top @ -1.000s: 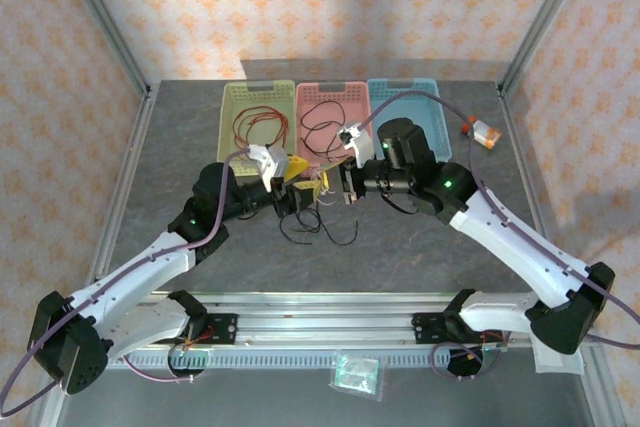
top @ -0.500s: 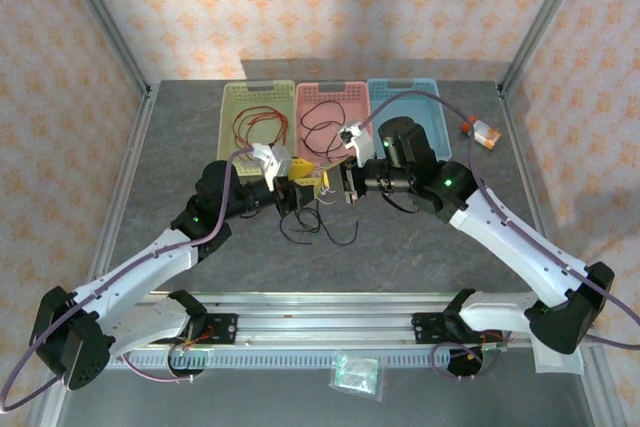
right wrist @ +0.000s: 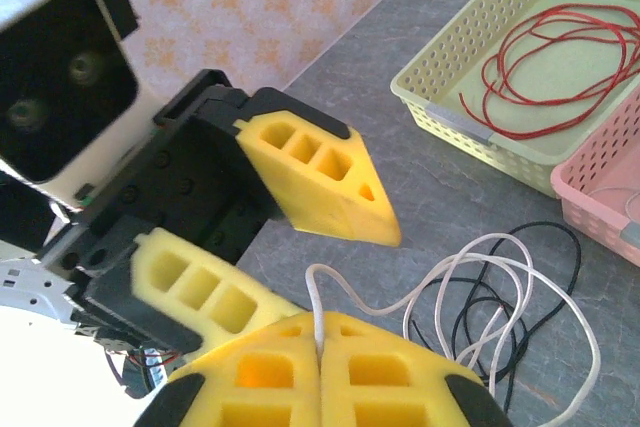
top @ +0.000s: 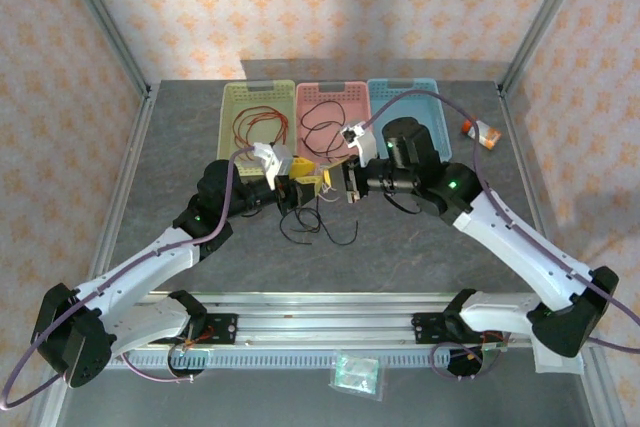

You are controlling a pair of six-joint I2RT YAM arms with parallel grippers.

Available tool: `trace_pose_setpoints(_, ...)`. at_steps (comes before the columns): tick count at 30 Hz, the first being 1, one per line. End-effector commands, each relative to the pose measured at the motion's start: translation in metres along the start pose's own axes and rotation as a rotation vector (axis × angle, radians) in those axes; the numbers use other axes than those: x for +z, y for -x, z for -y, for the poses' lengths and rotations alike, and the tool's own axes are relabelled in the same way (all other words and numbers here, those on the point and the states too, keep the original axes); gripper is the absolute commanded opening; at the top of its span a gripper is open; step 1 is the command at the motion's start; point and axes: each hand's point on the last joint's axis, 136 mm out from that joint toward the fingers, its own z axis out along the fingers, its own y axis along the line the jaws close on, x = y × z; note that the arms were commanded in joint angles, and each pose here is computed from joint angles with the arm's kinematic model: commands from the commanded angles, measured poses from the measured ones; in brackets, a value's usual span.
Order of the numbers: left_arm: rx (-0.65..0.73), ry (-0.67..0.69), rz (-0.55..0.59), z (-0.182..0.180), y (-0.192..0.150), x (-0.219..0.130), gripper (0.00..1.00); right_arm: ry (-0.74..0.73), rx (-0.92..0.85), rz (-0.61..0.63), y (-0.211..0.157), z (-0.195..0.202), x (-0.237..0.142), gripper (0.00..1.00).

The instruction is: Untangle the cables

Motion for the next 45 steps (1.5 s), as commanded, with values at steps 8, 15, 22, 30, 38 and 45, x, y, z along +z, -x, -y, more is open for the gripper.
trace_pose_setpoints(8, 0.039, -0.004, 0.030, 0.004, 0.010, -0.001, 0.51, 0.029, -0.054, 0.074, 0.023, -0.017, -0.016, 0.00)
trace_pose_setpoints(15, 0.025, -0.053, 0.031, 0.010, 0.014, 0.006, 0.47, 0.079, -0.047, 0.052, 0.020, -0.023, -0.011, 0.00)
trace_pose_setpoints(22, 0.023, -0.058, 0.039, 0.012, 0.016, 0.004, 0.33, 0.018, -0.029, 0.030, 0.014, -0.008, -0.002, 0.00)
trace_pose_setpoints(30, 0.010, -0.038, 0.055, 0.010, 0.019, 0.000, 0.02, -0.022, -0.029, 0.049, 0.015, -0.002, -0.004, 0.00)
trace_pose_setpoints(38, 0.004, 0.046, 0.090, -0.001, 0.022, -0.008, 0.00, -0.064, -0.042, 0.177, 0.030, -0.001, -0.026, 0.15)
trace_pose_setpoints(45, 0.004, 0.079, 0.115, -0.004, 0.028, -0.014, 0.00, -0.268, 0.102, 0.437, 0.046, 0.034, -0.065, 0.36)
